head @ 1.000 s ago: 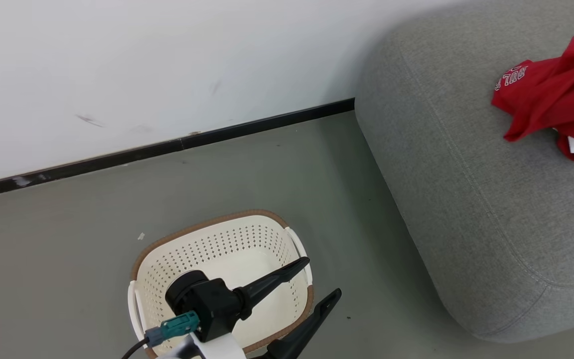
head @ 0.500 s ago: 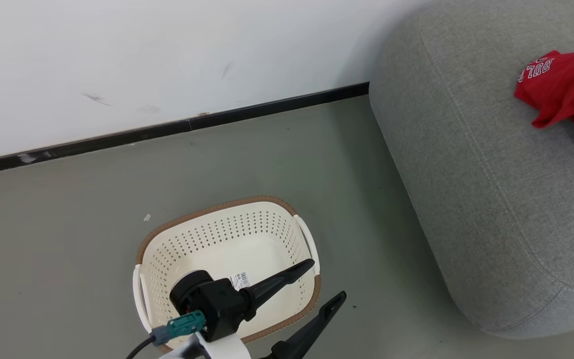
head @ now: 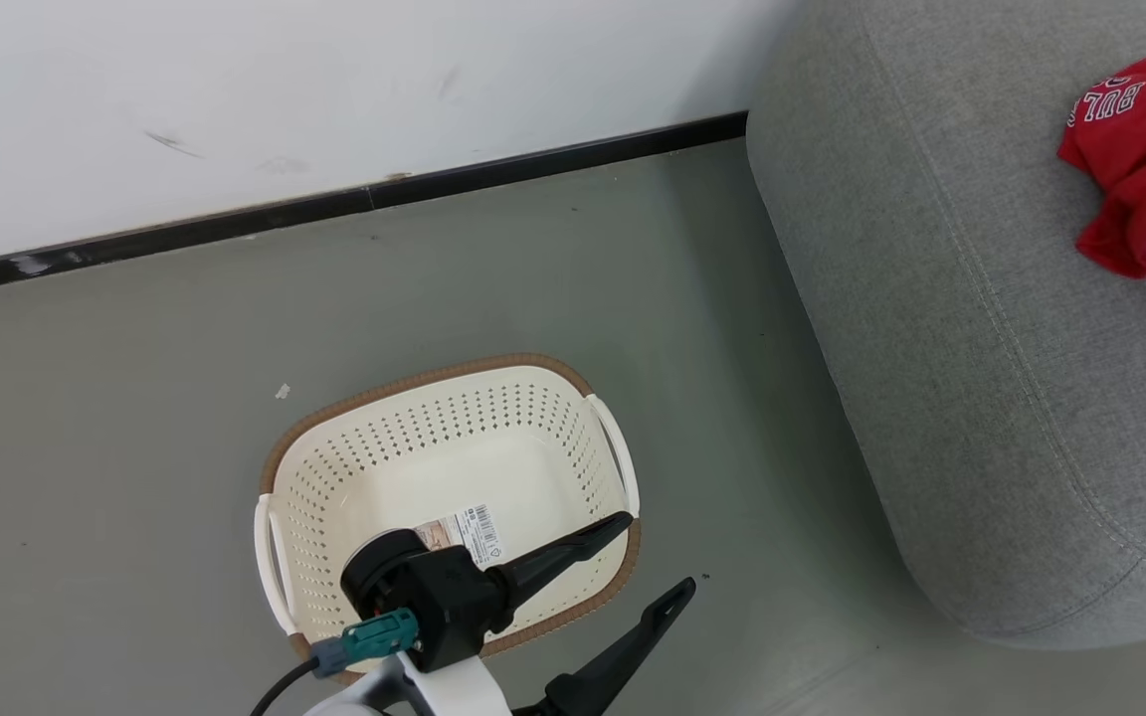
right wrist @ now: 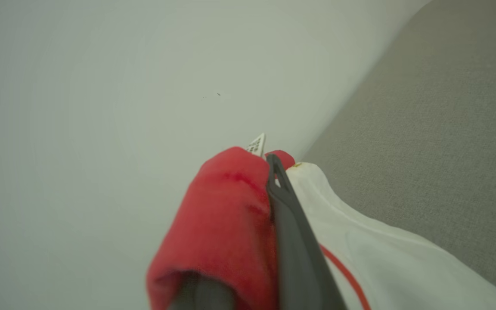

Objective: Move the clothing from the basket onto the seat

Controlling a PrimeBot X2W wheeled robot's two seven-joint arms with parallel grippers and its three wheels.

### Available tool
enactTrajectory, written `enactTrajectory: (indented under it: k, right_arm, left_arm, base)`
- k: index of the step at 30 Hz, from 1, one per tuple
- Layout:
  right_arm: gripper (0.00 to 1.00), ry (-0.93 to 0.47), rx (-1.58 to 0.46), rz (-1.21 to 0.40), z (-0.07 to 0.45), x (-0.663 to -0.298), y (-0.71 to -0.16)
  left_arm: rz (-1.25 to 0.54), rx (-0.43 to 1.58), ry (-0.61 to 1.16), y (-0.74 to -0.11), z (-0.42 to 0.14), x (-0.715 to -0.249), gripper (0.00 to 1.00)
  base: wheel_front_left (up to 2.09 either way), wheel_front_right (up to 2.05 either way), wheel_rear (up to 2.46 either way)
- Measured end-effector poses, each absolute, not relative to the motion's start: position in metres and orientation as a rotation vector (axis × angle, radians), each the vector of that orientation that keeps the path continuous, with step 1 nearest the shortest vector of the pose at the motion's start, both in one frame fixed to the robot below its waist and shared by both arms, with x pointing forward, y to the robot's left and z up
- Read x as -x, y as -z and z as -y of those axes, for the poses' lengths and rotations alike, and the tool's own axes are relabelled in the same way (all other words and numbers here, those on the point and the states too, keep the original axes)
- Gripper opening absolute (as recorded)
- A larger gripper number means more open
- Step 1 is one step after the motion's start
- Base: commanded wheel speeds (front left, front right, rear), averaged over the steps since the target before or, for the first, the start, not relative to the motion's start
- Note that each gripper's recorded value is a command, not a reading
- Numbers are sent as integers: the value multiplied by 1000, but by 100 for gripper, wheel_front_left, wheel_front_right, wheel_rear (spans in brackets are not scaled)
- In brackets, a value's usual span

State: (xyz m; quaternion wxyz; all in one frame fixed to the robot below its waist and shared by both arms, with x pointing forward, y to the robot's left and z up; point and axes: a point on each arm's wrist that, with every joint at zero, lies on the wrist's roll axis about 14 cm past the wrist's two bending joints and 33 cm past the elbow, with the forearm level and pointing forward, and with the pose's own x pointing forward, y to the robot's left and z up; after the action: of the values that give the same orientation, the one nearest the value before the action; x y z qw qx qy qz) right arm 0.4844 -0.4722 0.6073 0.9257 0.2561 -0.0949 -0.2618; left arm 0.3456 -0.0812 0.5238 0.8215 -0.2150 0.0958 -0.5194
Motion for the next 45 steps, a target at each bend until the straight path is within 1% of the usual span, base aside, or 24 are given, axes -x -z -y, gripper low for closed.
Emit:
enactTrajectory:
  k: [15, 26, 32, 39, 45]
  right_arm:
    - [0, 598, -550, 71, 465, -499, -535]
    - [0, 612, -512, 57, 462, -512, -512]
    - [0, 624, -456, 18, 464, -512, -496]
    - [0, 647, -455, -24, 463, -509, -472]
    - [0, 656, -447, -51, 462, -508, -457]
  left_arm:
    - [-315, 474, 1094, -493, 80, -355, 100]
    - [-361, 469, 1071, -472, 75, -372, 100]
    - [-366, 466, 1073, -466, 77, -380, 100]
    - [-407, 465, 1073, -451, 77, -385, 100]
    - [-406, 467, 1077, -446, 79, -392, 100]
  base:
    - [0, 0, 0]
    - [0, 0, 0]
    - [0, 0, 0]
    - [0, 0, 0]
    - [0, 0, 0]
